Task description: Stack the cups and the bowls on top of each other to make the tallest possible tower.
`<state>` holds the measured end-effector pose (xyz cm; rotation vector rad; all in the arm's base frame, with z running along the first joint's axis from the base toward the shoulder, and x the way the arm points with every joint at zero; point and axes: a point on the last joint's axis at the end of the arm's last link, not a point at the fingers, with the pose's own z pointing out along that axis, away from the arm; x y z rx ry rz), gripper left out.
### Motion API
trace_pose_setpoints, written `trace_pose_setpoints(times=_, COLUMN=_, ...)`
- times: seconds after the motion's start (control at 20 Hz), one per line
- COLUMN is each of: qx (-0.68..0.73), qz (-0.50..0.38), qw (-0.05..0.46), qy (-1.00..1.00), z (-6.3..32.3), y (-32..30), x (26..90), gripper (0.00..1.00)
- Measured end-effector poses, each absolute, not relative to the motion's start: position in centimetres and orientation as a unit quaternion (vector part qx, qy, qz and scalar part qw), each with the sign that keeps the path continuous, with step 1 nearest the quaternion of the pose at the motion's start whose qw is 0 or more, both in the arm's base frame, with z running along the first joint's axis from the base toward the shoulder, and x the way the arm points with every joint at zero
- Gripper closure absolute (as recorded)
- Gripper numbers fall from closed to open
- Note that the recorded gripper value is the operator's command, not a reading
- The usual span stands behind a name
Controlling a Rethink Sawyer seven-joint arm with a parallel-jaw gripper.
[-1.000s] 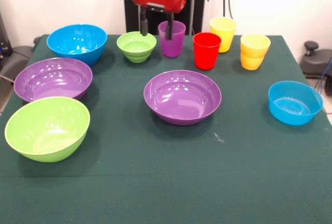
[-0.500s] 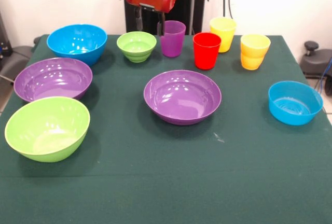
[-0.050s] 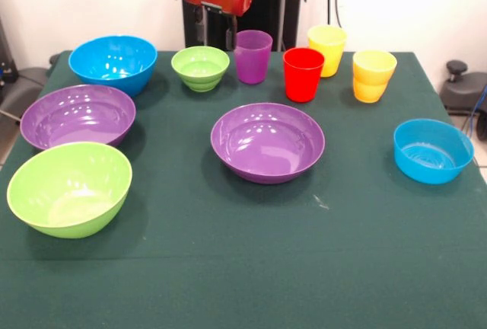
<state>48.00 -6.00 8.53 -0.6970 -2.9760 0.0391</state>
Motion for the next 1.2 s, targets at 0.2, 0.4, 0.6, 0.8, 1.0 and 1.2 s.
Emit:
trace_pose_setpoints(times=0.2, qx=-0.247, qz=0.013, qw=0.037, qy=-0.968, z=8.4, y=-6.1, x=47.4, gripper=0.00)
trace_pose_setpoints(times=0.4, qx=-0.274, qz=0.007, qw=0.033, qy=-0.961, z=8.2, y=-5.9, x=46.9, gripper=0.00)
trace_pose_setpoints(times=0.6, qx=-0.284, qz=0.005, qw=0.033, qy=-0.958, z=8.1, y=-5.7, x=46.5, gripper=0.00)
trace_pose_setpoints(times=0.8, qx=-0.285, qz=0.006, qw=0.031, qy=-0.958, z=8.1, y=-5.7, x=46.5, gripper=0.00)
trace_pose_setpoints(times=1.0, qx=-0.286, qz=0.006, qw=0.028, qy=-0.958, z=7.8, y=-5.8, x=46.4, gripper=0.00)
trace_pose_setpoints(times=1.2, qx=-0.288, qz=0.007, qw=0.034, qy=-0.957, z=7.1, y=-5.9, x=45.9, gripper=0.00)
